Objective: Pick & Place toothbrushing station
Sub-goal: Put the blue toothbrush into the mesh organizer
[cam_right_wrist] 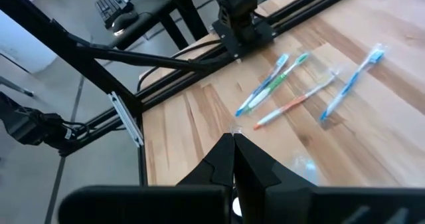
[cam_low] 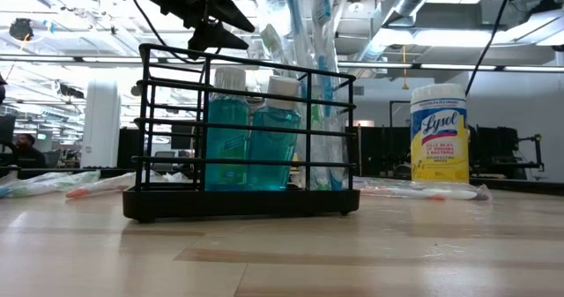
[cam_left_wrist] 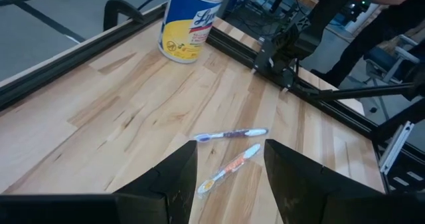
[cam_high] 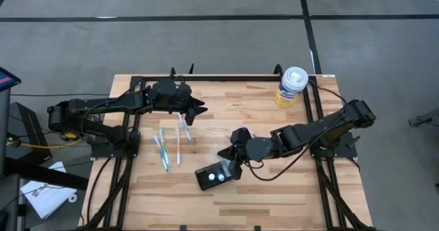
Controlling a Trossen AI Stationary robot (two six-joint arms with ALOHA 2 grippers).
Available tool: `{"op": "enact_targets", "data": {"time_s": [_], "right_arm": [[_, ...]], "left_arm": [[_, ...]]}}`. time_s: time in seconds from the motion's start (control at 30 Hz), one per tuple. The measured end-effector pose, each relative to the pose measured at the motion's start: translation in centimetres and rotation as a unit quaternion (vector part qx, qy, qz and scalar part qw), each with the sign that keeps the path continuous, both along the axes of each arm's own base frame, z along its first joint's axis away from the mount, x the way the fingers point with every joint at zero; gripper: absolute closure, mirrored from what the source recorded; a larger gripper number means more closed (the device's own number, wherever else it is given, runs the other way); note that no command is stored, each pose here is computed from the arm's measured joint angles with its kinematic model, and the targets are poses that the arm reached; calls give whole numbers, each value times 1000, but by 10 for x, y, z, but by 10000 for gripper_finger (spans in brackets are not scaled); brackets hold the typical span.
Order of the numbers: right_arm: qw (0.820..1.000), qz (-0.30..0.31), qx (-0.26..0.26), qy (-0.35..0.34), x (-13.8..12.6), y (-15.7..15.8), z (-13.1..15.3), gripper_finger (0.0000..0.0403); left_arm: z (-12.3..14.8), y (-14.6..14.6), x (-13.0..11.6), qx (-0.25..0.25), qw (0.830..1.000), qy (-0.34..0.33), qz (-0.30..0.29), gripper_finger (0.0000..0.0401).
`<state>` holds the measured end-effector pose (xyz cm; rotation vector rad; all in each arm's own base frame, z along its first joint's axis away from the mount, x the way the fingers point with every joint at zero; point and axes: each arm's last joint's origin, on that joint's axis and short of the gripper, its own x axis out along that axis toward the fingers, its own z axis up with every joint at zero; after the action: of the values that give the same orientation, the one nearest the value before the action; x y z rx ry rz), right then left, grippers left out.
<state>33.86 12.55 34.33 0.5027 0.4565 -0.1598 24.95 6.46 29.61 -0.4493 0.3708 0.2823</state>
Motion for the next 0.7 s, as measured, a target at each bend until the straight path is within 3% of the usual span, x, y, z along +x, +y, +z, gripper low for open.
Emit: {"op": "enact_targets", "data": {"time_s": [0.7], "right_arm": [[997,-60,47,-32,0,-4,-60,403]], "left_arm": [[-1,0,0,4,1000,4,-6,231]]}}
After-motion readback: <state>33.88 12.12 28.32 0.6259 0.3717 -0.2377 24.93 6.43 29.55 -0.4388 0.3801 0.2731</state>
